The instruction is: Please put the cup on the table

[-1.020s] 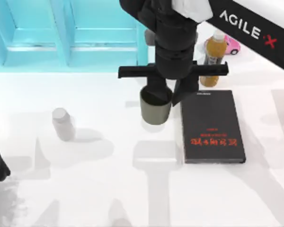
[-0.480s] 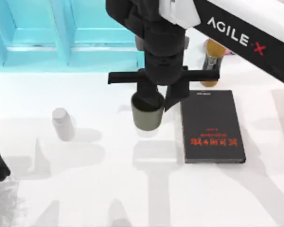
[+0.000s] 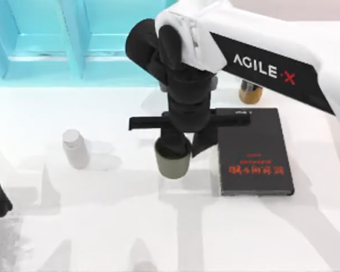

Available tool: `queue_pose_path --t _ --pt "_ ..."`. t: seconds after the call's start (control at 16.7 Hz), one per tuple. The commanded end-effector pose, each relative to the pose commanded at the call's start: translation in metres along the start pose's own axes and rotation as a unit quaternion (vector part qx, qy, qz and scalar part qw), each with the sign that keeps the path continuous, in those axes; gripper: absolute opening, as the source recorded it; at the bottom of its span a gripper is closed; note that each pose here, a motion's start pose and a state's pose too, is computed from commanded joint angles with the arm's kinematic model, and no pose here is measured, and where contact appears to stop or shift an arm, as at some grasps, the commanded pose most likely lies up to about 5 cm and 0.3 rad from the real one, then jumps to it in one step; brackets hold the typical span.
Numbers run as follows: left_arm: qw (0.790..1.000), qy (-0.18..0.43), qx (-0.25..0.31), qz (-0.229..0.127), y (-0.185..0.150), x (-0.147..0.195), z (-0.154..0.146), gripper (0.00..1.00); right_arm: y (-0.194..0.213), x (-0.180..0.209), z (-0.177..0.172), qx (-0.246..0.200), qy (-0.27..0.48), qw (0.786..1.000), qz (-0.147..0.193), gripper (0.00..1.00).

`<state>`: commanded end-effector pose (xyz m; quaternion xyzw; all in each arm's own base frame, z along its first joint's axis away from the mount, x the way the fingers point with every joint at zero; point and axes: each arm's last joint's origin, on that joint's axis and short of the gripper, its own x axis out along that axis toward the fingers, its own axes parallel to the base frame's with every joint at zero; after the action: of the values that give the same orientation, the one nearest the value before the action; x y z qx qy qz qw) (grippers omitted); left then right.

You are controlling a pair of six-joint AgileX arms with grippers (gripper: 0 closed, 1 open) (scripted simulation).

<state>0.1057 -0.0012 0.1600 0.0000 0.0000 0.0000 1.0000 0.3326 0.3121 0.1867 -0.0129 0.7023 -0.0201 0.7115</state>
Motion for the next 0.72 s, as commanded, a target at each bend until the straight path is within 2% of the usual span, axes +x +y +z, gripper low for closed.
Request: queue_pose_path --t 0.18,0.72 --pt "1.000 0.000 0.000 0.000 0.0000 0.0000 0.0000 1.00 0.0001 0.0002 0.0000 0.000 0.000 1.000 0.000 0.00" --pt "1.000 0.000 0.000 0.000 0.0000 0.0000 0.0000 1.00 0.0001 0.0002 0.0000 0.000 0.000 1.000 0.000 0.68"
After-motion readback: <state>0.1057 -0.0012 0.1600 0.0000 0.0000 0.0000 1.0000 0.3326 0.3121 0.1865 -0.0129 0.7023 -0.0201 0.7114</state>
